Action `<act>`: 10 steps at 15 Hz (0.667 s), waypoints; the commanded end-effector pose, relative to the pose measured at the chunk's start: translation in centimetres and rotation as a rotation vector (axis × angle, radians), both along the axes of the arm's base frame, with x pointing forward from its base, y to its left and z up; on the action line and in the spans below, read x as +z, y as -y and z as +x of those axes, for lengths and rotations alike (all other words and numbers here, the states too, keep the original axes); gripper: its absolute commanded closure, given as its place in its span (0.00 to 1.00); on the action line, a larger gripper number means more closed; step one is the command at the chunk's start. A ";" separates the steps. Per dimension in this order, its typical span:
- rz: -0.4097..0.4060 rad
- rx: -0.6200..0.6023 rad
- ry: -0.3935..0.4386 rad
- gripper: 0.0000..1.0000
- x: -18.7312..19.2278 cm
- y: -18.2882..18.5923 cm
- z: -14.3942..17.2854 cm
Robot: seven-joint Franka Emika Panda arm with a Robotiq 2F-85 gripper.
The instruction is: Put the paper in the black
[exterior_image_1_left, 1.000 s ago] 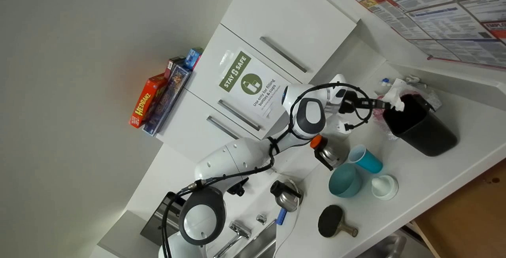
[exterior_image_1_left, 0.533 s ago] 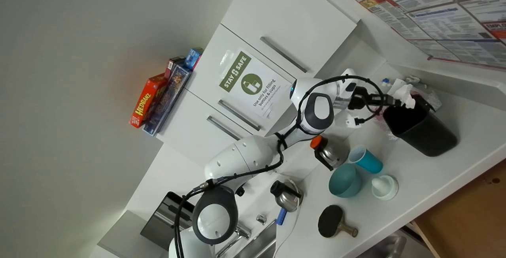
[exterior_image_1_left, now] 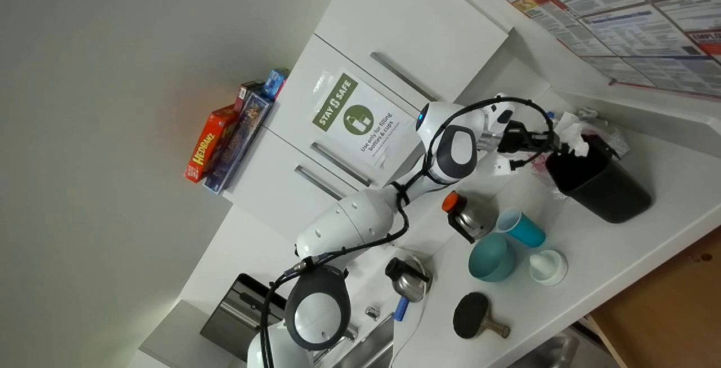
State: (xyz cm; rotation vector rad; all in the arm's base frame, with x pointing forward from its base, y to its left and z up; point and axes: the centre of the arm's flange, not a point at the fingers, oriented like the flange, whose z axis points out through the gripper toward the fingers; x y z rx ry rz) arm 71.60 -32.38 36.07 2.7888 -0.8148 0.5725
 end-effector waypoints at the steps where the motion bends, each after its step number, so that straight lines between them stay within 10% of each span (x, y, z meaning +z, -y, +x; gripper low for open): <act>1: 0.037 0.054 -0.017 0.99 0.5 1.0 1.3; 7: 0.076 0.140 -0.058 0.99 0.5 1.2 1.6; 10: 0.087 0.175 -0.088 0.64 0.5 1.3 1.7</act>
